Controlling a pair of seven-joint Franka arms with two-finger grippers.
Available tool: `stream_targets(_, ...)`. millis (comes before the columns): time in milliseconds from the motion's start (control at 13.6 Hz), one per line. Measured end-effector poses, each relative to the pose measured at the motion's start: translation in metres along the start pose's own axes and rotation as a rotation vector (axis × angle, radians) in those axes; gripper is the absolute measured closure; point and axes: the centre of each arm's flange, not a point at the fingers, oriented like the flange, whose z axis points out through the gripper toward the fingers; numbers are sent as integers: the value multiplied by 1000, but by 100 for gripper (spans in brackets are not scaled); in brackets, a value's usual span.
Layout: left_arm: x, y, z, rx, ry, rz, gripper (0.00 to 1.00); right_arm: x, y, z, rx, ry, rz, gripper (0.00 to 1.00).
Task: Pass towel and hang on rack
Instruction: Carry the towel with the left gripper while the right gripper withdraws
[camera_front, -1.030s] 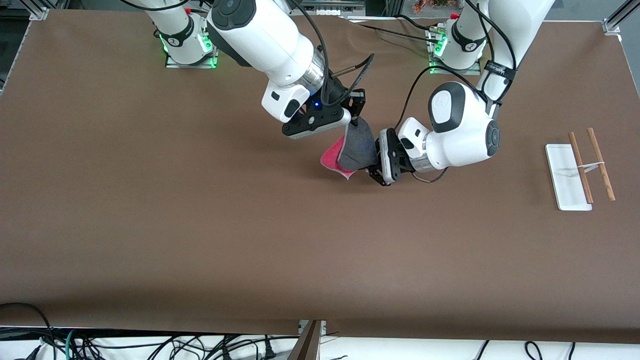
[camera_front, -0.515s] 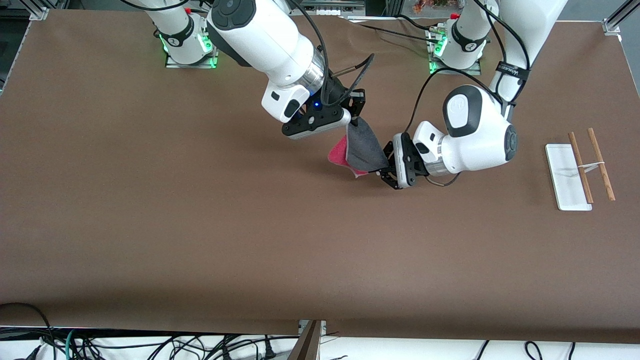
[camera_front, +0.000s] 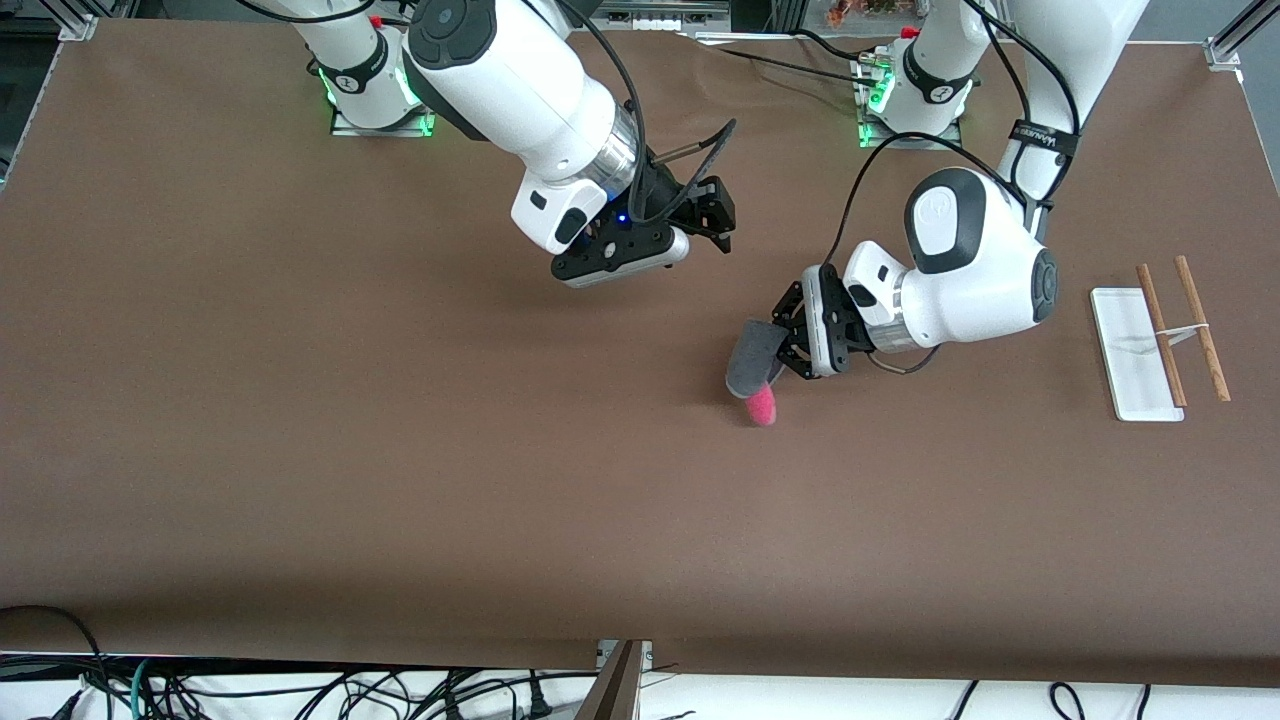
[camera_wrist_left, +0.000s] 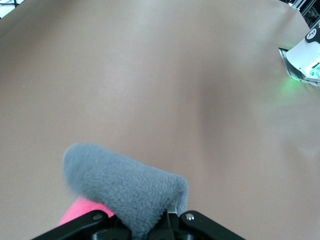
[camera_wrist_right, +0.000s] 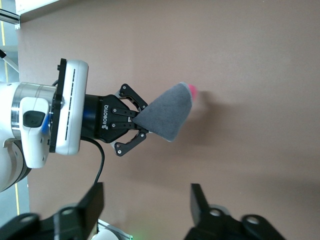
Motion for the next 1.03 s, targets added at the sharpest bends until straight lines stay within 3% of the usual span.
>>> stream_targets(147,-15,-8,-15,9,-48,10,98,0,0,0,0,0,0,0)
stream_targets(441,-60,-24,-77,28,-162,-64,98,10,14,-3,-32,3,14,0)
stream_targets(883,-117,-36,-159,65,-324,-147,98,58,93,-25,-200,-7,-14,0)
stream_targets(1030,-142,-41,-186,69,-358,-183,98,83,140,-42,-292,-1,-45,0)
